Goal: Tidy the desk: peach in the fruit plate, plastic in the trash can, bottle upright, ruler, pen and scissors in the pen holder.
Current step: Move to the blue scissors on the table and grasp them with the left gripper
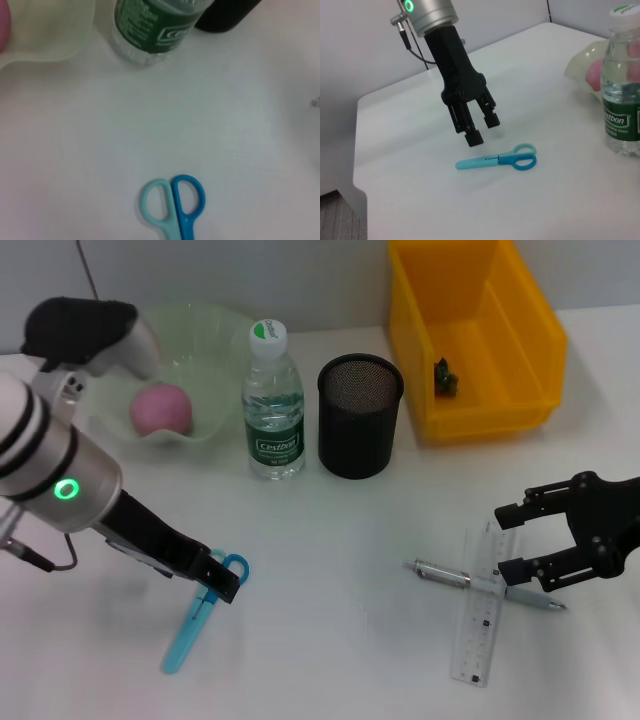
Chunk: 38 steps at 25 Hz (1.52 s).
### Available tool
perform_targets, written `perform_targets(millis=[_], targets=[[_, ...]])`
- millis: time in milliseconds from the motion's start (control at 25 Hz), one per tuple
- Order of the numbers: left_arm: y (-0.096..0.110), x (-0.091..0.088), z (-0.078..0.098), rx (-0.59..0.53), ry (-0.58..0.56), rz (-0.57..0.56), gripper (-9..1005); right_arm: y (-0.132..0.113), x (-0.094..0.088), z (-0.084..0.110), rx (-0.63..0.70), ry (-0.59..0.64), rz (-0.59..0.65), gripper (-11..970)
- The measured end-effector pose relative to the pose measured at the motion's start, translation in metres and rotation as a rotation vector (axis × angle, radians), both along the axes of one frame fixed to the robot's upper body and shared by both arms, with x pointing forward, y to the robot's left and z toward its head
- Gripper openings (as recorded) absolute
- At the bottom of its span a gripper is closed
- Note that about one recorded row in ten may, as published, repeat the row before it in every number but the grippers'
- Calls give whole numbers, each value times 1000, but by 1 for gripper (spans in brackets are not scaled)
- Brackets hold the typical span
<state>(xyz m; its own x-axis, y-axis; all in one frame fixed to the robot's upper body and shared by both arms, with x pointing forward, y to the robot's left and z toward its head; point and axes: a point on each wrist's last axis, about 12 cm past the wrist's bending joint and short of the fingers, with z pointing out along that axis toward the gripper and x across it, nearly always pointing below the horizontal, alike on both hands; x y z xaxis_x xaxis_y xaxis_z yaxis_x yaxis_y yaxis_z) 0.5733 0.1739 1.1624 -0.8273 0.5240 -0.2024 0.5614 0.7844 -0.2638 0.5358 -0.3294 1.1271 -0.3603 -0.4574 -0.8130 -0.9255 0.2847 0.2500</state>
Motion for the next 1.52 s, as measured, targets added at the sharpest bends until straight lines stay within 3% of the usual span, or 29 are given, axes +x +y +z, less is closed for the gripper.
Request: perform_targets(millis=[280,1520], targets=[[-13,6,-16,63,10,-17,862,1,2,2,-10,-4,10,747],[-27,3,-28,104,-19,-84,852,6,4,2,0,-5,24,745]])
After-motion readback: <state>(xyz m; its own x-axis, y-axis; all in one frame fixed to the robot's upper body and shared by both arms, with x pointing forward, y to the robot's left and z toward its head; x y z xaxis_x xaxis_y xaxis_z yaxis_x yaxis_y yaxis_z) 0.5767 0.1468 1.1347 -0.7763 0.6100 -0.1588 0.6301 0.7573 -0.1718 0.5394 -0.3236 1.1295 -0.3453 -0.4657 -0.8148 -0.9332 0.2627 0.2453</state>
